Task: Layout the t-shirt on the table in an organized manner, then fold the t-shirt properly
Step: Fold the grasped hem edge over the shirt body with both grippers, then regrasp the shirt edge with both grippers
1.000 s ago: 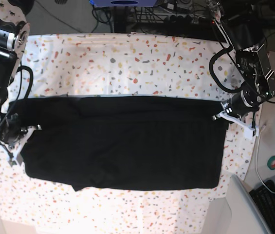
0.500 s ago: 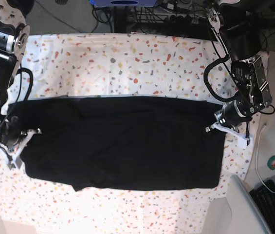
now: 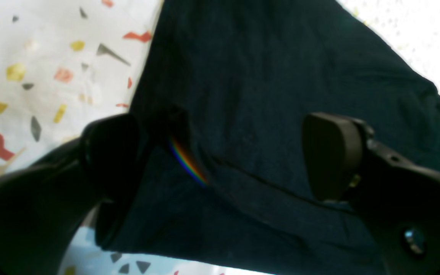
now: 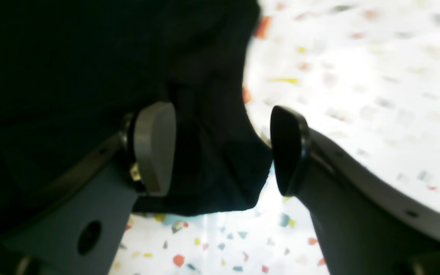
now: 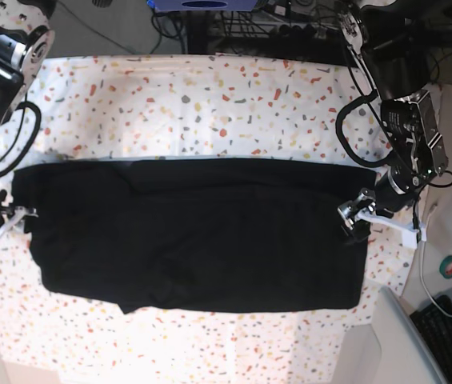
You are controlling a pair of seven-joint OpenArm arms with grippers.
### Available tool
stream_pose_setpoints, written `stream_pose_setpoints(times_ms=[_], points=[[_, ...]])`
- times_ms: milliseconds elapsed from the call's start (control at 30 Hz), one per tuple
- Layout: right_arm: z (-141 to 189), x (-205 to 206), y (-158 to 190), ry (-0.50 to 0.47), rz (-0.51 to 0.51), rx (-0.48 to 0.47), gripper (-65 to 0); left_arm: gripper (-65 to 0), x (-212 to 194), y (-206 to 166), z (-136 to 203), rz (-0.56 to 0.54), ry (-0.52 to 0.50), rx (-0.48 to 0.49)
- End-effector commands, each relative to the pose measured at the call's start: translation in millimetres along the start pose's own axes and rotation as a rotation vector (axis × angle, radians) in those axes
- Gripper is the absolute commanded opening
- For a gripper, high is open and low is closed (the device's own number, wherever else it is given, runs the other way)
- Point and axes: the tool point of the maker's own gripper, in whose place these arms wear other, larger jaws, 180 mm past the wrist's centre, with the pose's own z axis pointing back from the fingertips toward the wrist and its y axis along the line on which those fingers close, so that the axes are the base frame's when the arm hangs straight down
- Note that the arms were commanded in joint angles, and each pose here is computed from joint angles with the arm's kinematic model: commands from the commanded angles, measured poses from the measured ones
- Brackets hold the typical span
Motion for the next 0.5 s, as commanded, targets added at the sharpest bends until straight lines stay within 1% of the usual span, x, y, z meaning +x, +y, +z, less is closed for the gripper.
stream_pose_setpoints(times_ms=[0,33,67,133,200,233,267,367,467], points=[[11.9,14.1,-0.5,-0.063,0.023,-0.013,-28.2,0.0,26.2,-8.1,5.0,-0.010,-0.075,-0.025],[21.3,11.8,0.6,-0.087,0.037,-0.031,-28.2,0.0,19.5,-4.5,10.4,0.000,-0.074,-0.028],[30.3,7.1,2.2,-0.109,0.028,-0.047,-28.2,0.0,14.5,-3.1,17.0,0.020,-0.081,-0.041],[50.1,-6.9,-1.3,-0.160,-0.063,-0.083,-28.2,0.0,0.3,8.5,34.6,0.099,-0.096,-0.058],[64.8,-22.3,-4.5,-0.197,-0.156,-0.096,-27.8,0.0,-12.9,31.9,54.1,0.196,-0.116,-0.041],[68.3,-29.1,-4.2,-0.203,-0.188,-0.092,-27.8,0.0,-19.4,41.0,61.6,0.228,-0.120,-0.033],[71.1,-37.4,-4.9,-0.205,-0.215,-0.087,-27.8,0.0,-26.0,49.4,69.4,0.240,-0.121,-0.028],[70.5,-58.7,0.2,-0.181,-0.242,-0.060,-27.8,0.0,-37.2,61.8,85.3,0.209,-0.132,-0.038],[67.6,-69.3,1.4,-0.157,-0.253,-0.052,-27.8,0.0,-37.1,71.3,86.5,0.227,-0.198,-0.026]])
